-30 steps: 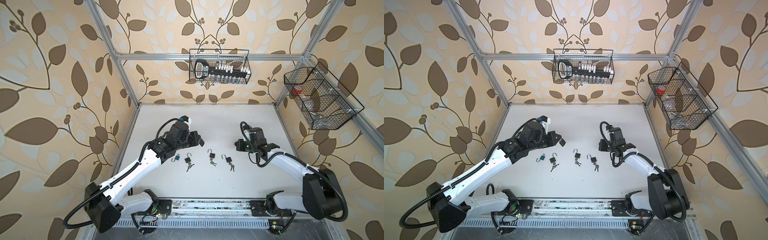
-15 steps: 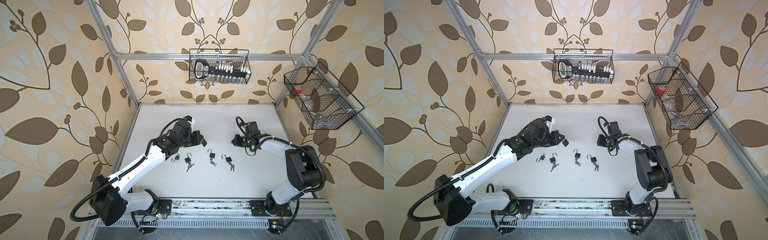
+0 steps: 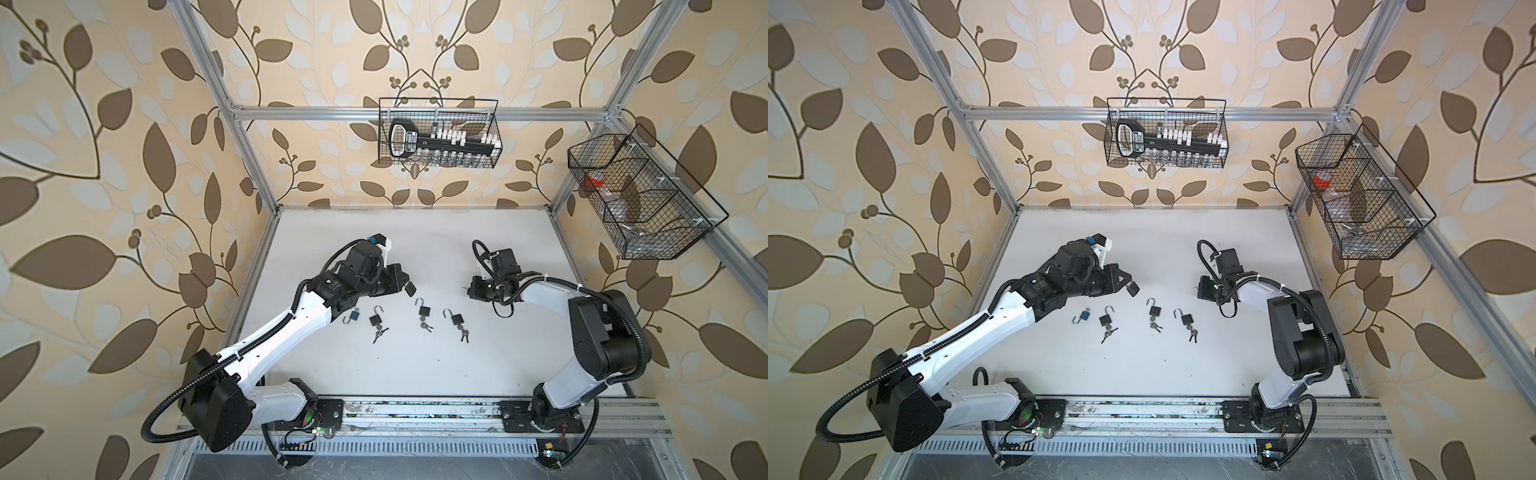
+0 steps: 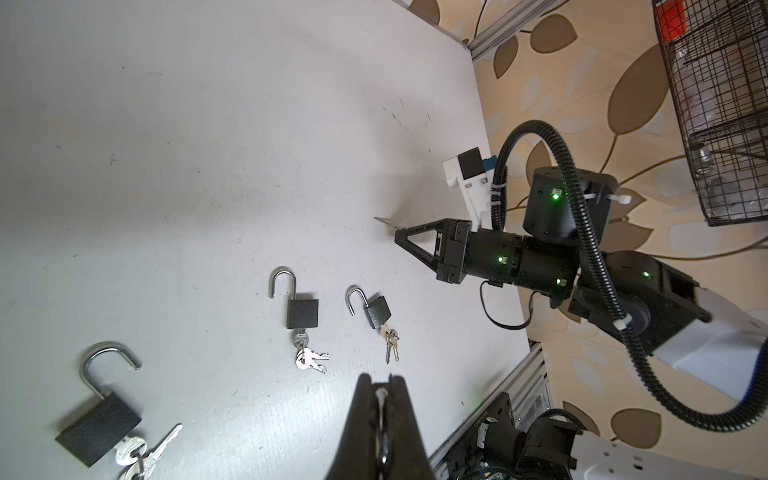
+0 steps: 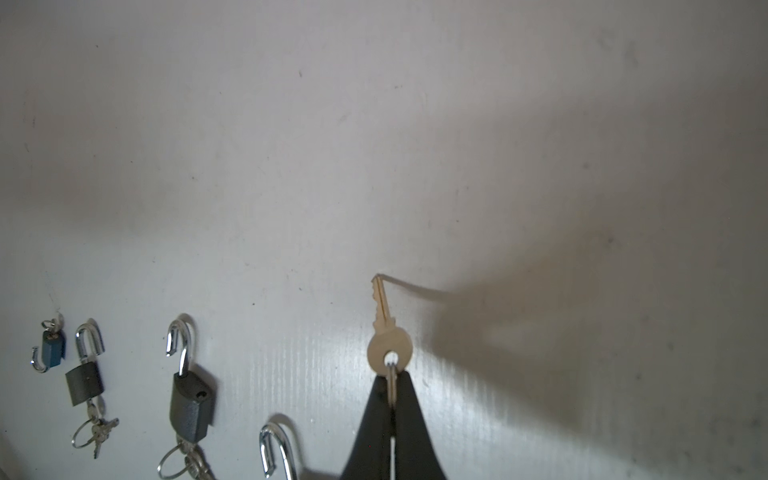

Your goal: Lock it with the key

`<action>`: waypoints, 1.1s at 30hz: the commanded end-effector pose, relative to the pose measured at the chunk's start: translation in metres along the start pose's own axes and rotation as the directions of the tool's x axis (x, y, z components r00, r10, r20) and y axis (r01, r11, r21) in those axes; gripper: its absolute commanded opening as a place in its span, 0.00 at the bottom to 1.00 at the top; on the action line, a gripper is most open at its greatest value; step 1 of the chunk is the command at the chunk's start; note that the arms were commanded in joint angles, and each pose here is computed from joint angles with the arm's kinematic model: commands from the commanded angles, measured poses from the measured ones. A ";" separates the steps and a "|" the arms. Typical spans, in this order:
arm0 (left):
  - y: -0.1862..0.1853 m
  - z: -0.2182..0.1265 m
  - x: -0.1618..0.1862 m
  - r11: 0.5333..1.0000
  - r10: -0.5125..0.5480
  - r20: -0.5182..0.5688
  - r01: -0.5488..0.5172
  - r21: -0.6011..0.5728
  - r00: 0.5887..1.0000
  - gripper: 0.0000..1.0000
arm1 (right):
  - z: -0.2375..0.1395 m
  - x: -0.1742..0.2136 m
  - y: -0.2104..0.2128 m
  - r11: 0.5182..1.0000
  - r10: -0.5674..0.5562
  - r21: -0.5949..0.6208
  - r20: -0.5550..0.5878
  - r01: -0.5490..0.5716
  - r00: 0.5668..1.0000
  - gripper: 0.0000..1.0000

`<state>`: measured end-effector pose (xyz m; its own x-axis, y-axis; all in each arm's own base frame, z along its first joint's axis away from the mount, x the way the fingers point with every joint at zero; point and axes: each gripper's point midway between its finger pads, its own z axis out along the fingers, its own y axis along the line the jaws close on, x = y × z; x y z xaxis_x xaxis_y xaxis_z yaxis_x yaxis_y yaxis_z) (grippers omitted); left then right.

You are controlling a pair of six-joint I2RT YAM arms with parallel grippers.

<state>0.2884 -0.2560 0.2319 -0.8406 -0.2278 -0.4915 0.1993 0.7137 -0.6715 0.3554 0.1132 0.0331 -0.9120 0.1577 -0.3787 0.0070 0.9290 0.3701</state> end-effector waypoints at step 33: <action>-0.043 -0.044 -0.025 0.941 -0.012 0.052 -0.006 0.337 0.999 0.00 | -0.152 -0.012 0.127 0.875 -0.445 0.036 0.452 0.482 0.773 0.50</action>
<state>0.2888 -0.2357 0.2590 -0.8354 -0.2946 -0.4641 0.2246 0.5876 -0.7773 0.3145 0.1649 0.1847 -0.6399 -0.0651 -0.7657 -0.3247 0.9260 0.1927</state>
